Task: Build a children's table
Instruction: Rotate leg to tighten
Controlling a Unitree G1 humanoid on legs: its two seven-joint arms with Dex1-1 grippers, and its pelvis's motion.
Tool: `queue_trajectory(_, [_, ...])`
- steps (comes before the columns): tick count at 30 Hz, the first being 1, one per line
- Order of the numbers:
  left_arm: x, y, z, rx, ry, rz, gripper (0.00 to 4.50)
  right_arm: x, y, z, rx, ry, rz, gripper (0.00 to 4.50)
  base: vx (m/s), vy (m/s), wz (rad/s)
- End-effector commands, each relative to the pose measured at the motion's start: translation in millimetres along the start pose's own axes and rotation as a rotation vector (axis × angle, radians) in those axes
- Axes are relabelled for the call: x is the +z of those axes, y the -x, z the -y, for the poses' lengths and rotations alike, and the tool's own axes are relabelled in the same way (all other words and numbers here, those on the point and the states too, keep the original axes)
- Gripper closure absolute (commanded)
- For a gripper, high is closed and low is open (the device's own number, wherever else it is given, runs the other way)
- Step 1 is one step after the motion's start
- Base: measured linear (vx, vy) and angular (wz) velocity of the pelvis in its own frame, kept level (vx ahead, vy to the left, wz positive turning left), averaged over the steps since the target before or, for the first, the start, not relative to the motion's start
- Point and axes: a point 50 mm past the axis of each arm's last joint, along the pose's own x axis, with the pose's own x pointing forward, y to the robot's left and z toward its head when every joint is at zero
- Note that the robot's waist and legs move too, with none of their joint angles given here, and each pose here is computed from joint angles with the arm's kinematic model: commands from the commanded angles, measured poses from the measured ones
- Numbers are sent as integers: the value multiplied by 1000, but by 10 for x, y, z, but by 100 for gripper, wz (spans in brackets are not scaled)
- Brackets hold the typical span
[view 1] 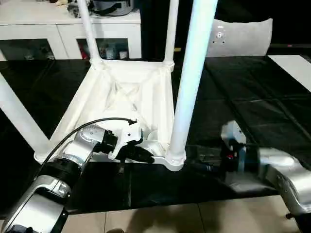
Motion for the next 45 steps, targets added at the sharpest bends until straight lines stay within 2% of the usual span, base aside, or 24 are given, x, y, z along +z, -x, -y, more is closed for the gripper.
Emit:
queue_trajectory(1, [-12,-67,91,-93,-24,-31,450,21,-37,26,25,22,-3,52,0,0,0])
queue_trajectory(3, [24,-126,159,-157,-66,-38,450,31,-93,76,63,37,-12,76,0,0,0])
queue_trajectory(6, [38,-144,165,-168,-85,-49,450,37,-120,87,95,43,-20,94,0,0,0])
queue_trajectory(7, [44,-147,163,-167,-88,-49,450,40,-126,90,102,47,-24,117,0,0,0])
queue_trajectory(10, [70,-157,148,-162,-102,-51,450,49,-163,116,133,65,-44,128,0,0,0])
queue_trajectory(12, [77,-156,138,-156,-105,-55,450,60,-176,130,147,63,-42,158,0,0,0])
queue_trajectory(15, [78,-143,134,-148,-102,-61,450,83,-198,157,173,64,-35,168,0,0,0])
queue_trajectory(17, [72,-132,131,-144,-99,-65,450,91,-208,160,186,63,-34,202,0,0,0])
queue_trajectory(20, [62,-118,125,-138,-95,-69,450,93,-215,162,200,60,-36,215,0,0,0])
queue_trajectory(22, [49,-104,120,-133,-84,-70,450,86,-219,159,216,51,-37,238,0,0,0])
queue_trajectory(30, [101,-105,81,-58,-9,9,450,86,-245,111,211,-12,3,254,0,0,0])
queue_trajectory(36, [191,-208,20,85,73,71,450,19,-447,142,-23,-18,11,254,0,0,0])
queue_trajectory(38, [265,-313,-22,192,113,93,450,14,-598,221,-215,-68,41,255,0,0,0])
queue_trajectory(45, [462,-570,-179,449,174,128,450,46,-818,407,-558,-152,64,256,0,0,0])
